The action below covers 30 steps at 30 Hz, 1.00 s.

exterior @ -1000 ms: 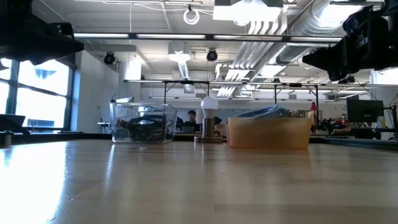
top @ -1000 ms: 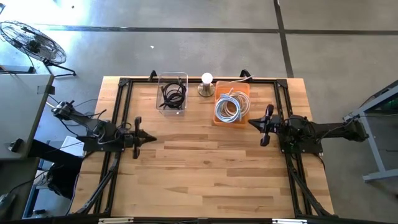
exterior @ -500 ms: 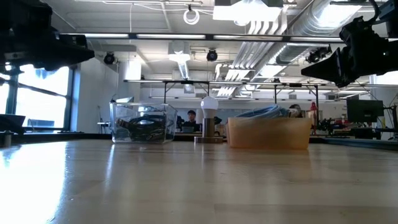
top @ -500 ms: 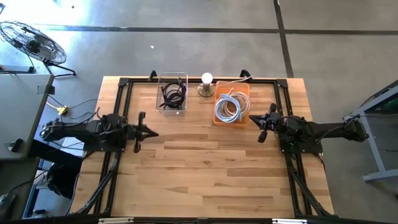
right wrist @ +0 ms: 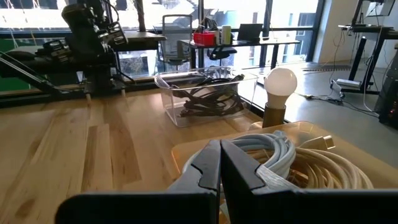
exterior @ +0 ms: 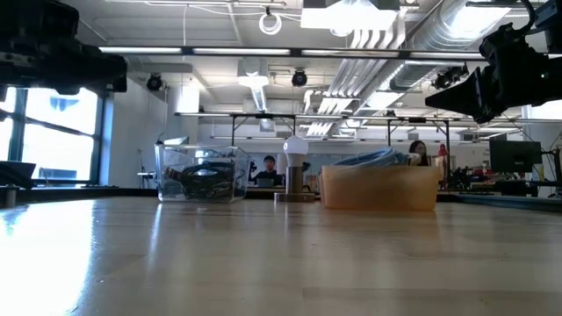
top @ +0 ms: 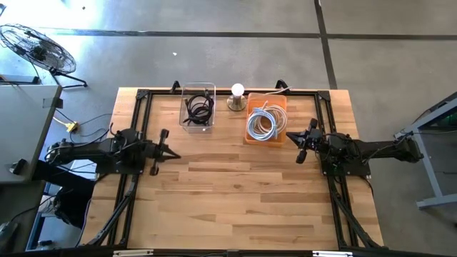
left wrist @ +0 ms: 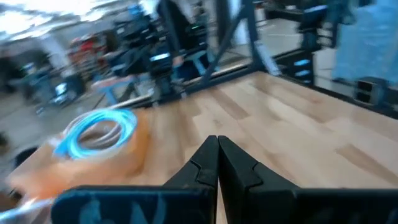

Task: Pick & Place USB Port
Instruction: Return to Home Position

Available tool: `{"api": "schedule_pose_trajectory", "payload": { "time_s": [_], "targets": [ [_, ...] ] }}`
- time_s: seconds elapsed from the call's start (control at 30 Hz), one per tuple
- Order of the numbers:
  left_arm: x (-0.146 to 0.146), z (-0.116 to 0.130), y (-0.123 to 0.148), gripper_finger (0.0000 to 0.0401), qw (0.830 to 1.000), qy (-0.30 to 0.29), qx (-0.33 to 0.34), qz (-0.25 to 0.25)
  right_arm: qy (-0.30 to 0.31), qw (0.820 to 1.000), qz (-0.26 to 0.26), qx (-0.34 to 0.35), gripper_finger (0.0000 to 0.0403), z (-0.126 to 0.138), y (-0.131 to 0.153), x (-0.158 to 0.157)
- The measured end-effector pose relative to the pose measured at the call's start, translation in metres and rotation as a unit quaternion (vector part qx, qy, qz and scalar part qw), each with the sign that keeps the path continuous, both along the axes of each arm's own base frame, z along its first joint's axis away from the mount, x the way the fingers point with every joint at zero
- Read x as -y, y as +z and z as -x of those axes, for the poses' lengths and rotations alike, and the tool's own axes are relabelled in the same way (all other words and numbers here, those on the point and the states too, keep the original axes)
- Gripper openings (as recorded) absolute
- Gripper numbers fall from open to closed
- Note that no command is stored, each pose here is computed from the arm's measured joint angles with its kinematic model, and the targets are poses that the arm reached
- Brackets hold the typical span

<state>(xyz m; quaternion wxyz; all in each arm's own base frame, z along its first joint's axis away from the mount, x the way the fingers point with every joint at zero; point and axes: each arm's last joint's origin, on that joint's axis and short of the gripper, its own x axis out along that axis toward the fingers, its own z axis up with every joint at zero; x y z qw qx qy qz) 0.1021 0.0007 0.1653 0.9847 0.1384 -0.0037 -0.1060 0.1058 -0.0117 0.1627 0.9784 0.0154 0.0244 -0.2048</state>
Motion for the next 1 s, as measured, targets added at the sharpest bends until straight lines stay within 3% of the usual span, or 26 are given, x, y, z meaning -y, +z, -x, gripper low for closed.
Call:
{"api": "schedule_pose_trajectory", "payload": {
  "time_s": [0.3, 0.53, 1.0],
  "targets": [
    [-0.0080, -0.0004, -0.0049, 0.0000, 0.988, 0.140, -0.029, 0.053, 0.000, 1.000, 0.000, 0.000, 0.0000, 0.0000, -0.0001, 0.0000],
    [-0.0060, -0.0003, -0.0031, 0.0000, 0.985, 0.109, -0.036, 0.127, 0.000, 1.000, 0.000, 0.000, 0.0000, 0.0000, -0.0001, 0.0000],
    [-0.0062, -0.0003, -0.0031, 0.0001, 0.985, 0.113, -0.036, 0.127, 0.000, 1.000, 0.000, 0.000, 0.0000, 0.0000, -0.0001, 0.0000]
  ]
}}
